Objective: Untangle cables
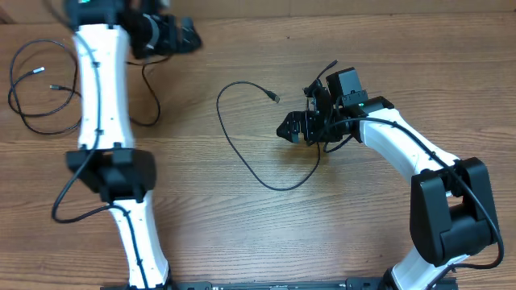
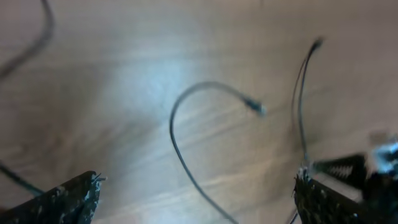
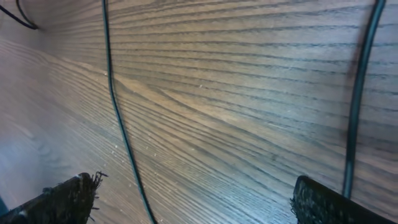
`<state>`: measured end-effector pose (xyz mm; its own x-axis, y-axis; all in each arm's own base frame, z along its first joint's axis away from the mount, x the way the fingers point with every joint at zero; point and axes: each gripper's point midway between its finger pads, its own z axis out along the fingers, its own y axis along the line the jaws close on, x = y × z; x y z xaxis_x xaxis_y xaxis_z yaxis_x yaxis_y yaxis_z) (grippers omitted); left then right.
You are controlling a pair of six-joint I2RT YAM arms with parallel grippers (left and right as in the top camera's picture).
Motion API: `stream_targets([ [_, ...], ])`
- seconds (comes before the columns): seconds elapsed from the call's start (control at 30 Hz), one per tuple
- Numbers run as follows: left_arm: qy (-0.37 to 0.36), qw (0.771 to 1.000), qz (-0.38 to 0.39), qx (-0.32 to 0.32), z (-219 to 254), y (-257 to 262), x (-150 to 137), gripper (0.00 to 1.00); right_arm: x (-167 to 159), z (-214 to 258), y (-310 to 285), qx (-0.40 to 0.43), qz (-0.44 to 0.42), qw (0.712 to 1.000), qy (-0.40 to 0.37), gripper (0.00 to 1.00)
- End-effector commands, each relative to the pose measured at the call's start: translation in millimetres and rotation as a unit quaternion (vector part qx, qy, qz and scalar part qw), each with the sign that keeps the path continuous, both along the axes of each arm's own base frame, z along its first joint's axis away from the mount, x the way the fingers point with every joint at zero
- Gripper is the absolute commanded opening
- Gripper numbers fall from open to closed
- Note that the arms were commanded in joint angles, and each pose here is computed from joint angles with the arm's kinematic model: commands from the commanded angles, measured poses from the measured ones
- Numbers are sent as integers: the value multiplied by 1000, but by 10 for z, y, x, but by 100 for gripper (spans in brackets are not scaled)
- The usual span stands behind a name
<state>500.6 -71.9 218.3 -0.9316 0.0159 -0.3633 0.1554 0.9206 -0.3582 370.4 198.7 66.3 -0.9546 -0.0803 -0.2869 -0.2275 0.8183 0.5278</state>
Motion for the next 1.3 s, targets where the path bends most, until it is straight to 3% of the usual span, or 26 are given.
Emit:
stream_targets([
  [0.0,9,996,-23,84,-163,-144,-58,100,36,3,-40,-14,-5,1000,-13,100],
  [0.43,0,994,-73,87,-155,-916,-206,100,222,149,9,16,-36,999,-31,100],
  [0.73,5,995,-68,75,-147,-1055,-244,100,390,857,-1190,9,-181,983,-25,100],
  [0.93,-8,986,-140,94,-163,-1477,-444,100,38,1337,-2081,7,-298,954,-33,100],
  [1.17,8,943,-217,251,-354,-1680,-915,100,-494,1492,-2787,-6,-397,918,-9,100],
  [1.27,5,932,-230,279,-325,-1738,-1037,100,-597,1461,-2915,-7,-416,909,5,100],
])
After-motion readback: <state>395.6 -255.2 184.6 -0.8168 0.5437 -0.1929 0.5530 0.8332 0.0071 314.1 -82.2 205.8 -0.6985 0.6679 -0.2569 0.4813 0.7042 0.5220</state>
